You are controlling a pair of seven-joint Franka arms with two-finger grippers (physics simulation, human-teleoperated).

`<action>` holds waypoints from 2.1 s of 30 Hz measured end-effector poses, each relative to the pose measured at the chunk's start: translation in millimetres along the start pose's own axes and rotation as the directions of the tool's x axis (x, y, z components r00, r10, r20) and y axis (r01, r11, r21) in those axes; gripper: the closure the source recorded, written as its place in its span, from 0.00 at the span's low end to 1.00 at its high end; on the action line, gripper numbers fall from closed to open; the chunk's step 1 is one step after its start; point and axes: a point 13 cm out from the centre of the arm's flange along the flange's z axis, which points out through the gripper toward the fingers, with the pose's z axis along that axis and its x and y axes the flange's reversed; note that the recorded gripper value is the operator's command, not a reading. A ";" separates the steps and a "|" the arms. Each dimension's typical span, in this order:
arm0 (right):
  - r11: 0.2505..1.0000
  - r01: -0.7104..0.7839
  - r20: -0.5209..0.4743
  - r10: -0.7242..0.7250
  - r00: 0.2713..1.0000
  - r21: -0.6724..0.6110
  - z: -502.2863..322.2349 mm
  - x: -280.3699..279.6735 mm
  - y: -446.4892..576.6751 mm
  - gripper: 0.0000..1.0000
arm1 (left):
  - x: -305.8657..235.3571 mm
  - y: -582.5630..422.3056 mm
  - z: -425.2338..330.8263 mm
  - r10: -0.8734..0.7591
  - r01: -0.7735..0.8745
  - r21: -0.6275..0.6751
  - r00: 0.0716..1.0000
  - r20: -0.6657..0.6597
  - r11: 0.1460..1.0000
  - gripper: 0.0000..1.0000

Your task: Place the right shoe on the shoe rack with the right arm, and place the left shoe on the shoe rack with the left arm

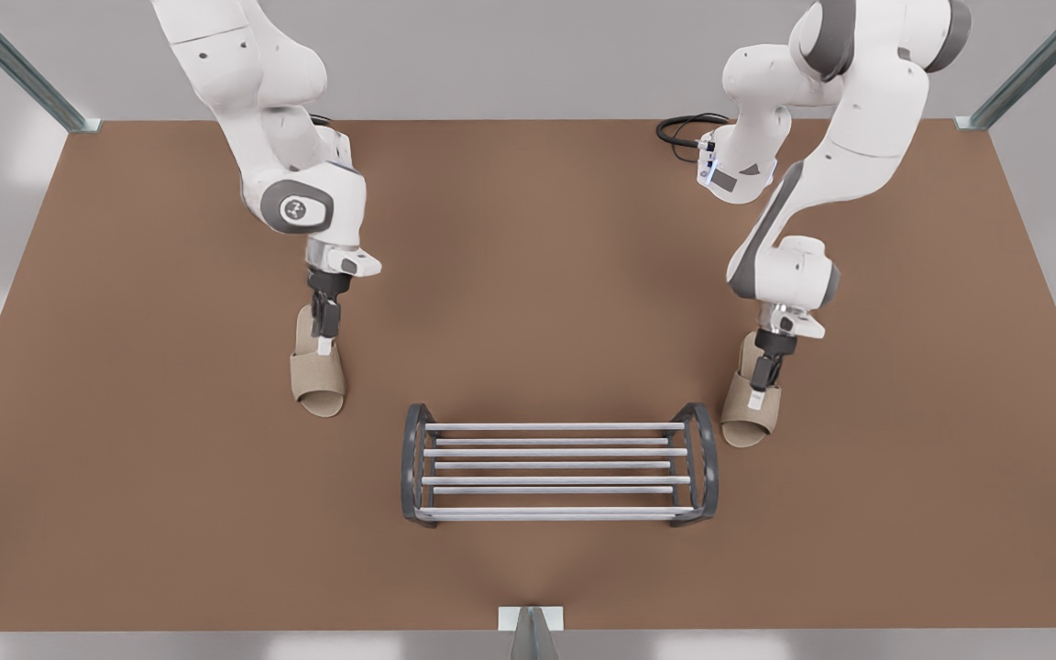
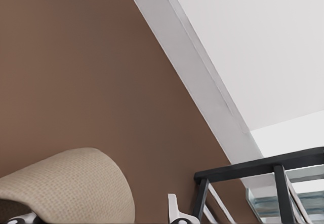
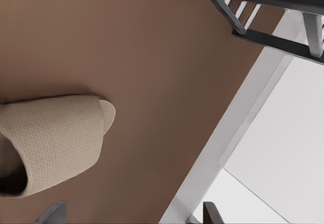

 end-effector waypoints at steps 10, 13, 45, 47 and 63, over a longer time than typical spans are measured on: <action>0.980 -0.161 -0.003 0.162 0.987 0.121 -2.1 -45.5 27.7 0.00 | 2.0 3.7 7.2 -0.043 0.043 -0.006 0.999 -0.004 0.999 0.24; 0.956 -0.275 -0.055 0.281 0.958 0.102 34.8 0.5 43.5 0.00 | 1.5 4.3 10.7 -0.055 0.055 -0.006 0.998 -0.004 0.998 0.27; 0.887 -0.404 0.160 0.376 0.913 0.222 82.0 19.8 84.9 0.00 | 21.1 -421.2 -101.7 -0.208 0.249 0.273 0.963 -0.173 0.929 0.79; 0.879 -0.412 0.173 0.379 0.909 0.240 88.4 19.2 76.2 0.00 | 90.7 -428.5 -112.8 -0.217 0.269 0.196 0.943 -0.251 0.943 0.79; 0.796 -0.515 0.192 0.478 0.857 0.318 113.9 43.7 31.1 0.79 | 125.5 -367.8 11.5 -0.363 0.360 -0.051 0.914 -0.183 0.932 0.31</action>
